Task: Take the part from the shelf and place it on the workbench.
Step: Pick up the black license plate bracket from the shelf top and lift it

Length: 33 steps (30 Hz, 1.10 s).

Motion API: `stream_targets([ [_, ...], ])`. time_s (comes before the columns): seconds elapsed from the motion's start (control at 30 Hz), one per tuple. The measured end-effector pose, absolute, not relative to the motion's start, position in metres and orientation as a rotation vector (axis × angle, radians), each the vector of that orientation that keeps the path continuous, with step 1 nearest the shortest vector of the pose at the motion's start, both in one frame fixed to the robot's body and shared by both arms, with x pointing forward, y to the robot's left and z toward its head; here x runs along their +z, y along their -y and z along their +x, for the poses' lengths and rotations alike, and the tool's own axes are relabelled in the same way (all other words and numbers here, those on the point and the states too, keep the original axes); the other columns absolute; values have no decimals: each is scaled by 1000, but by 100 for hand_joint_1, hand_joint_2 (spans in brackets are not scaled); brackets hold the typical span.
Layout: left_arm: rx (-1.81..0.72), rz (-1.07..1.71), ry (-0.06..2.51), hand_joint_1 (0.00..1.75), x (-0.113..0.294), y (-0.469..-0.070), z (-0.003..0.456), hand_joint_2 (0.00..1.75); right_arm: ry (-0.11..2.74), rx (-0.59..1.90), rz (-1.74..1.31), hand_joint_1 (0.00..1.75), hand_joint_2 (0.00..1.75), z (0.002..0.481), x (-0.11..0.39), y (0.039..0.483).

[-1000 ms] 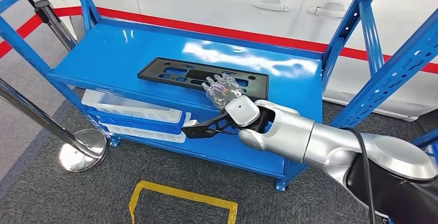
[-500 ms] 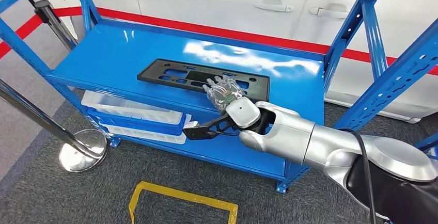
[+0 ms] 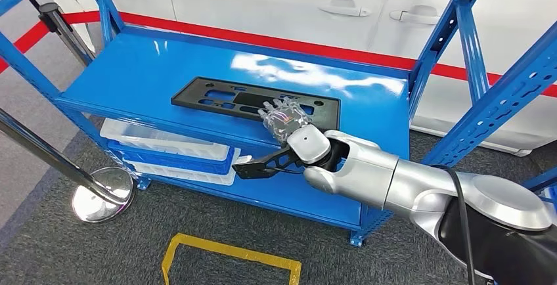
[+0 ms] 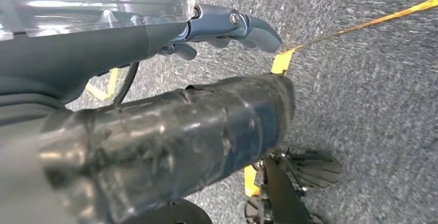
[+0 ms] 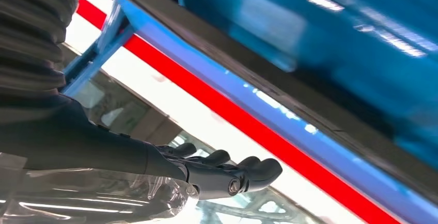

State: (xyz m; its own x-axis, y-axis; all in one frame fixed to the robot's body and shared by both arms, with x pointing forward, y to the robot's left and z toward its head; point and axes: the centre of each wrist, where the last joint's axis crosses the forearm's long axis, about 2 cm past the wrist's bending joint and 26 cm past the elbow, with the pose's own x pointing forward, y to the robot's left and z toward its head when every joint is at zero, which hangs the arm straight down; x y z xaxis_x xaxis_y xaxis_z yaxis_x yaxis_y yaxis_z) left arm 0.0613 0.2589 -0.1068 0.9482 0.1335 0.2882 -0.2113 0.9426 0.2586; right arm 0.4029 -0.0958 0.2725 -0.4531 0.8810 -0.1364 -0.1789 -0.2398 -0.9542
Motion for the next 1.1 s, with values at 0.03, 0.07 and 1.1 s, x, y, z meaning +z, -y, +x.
stream_targets([
  [0.03, 178, 292, 271, 0, -107, -259, 61, 0, 1243, 1788, -922, 0, 175, 403, 272, 96],
  [0.07, 177, 292, 270, 0, -107, -259, 61, 0, 1243, 1788, -923, 0, 175, 403, 272, 96],
  [1.1, 174, 291, 275, 0, -107, -259, 60, 0, 1217, 1787, -940, 0, 175, 405, 266, 103],
])
